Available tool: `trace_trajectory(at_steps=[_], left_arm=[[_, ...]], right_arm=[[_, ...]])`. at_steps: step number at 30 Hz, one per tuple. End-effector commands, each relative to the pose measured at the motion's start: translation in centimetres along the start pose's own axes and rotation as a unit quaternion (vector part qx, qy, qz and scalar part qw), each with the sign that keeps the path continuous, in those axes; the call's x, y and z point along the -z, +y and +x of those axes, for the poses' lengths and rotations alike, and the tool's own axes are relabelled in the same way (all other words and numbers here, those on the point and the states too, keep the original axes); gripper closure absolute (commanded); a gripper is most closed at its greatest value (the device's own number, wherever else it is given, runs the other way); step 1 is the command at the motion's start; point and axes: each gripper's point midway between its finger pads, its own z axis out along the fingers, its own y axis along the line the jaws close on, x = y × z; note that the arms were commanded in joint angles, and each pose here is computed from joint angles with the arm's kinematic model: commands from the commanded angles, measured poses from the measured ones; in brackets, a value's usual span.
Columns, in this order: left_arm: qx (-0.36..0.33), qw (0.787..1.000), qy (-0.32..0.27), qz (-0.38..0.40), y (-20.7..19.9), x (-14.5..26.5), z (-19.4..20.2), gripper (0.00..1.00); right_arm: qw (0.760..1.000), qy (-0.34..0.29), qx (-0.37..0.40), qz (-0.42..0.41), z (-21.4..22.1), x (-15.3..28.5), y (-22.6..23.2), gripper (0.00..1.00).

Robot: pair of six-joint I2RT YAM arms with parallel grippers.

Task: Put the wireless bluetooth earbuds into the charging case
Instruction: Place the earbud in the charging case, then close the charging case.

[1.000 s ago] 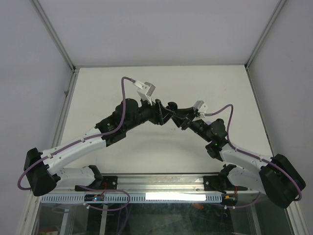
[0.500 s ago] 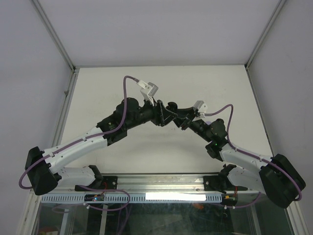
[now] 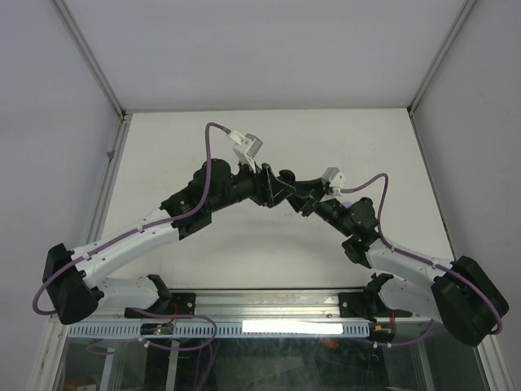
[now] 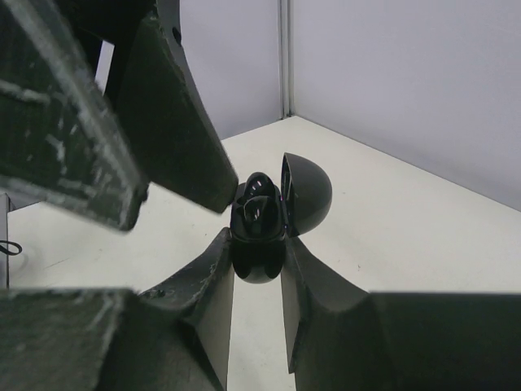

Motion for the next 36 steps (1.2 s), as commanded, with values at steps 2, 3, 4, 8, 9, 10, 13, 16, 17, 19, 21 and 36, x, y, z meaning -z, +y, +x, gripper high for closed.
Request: trace_trajectory(at_steps=[2,3,4,8,9,10,13,16,17,19,21,36], left_arm=[[-0.024,0.998,-0.058,-0.007,0.3,2.5,-5.4,0.44],[-0.025,0.998,-0.060,-0.010,0.9,3.0,-5.8,0.43],[-0.026,0.998,-0.055,-0.007,1.0,3.2,-5.8,0.42],[-0.023,0.999,-0.045,-0.005,2.4,4.0,-6.1,0.38],[-0.023,0.999,-0.044,-0.003,2.6,4.2,-6.2,0.37],[-0.023,0.999,-0.043,-0.001,2.7,4.2,-6.2,0.36],[-0.021,0.999,-0.030,0.017,2.6,4.2,-6.0,0.35],[-0.009,0.999,-0.009,0.047,2.0,3.6,-5.3,0.35],[-0.005,0.998,-0.001,0.058,1.8,3.5,-5.0,0.35],[0.005,0.997,0.011,0.079,1.3,3.3,-4.5,0.33],[0.011,0.995,0.016,0.098,0.9,3.2,-4.3,0.32],[0.036,0.981,0.039,0.185,-1.4,3.4,-3.0,0.46]], right_arm=[[0.999,-0.038,0.005,-0.019,-2.5,-0.5,0.8,1.00],[0.999,-0.037,0.005,-0.021,-2.6,-0.5,0.8,1.00],[0.999,-0.034,0.004,-0.024,-2.5,-0.5,0.9,1.00],[0.998,-0.026,0.003,-0.049,-2.8,-0.7,1.8,1.00],[0.998,-0.024,0.001,-0.058,-2.9,-0.8,2.1,1.00],[0.998,-0.018,-0.002,-0.064,-2.8,-0.9,2.3,1.00],[0.996,-0.016,-0.010,-0.085,-3.1,-1.1,3.1,1.00],[0.995,-0.017,-0.022,-0.100,-3.5,-1.2,3.7,1.00],[0.994,-0.019,-0.025,-0.105,-3.7,-1.3,3.9,1.00],[0.993,-0.021,-0.030,-0.115,-4.0,-1.4,4.2,1.00],[0.992,-0.021,-0.038,-0.121,-4.1,-1.4,4.5,1.00],[0.985,-0.029,-0.079,-0.149,-4.5,-1.7,5.5,1.00]])
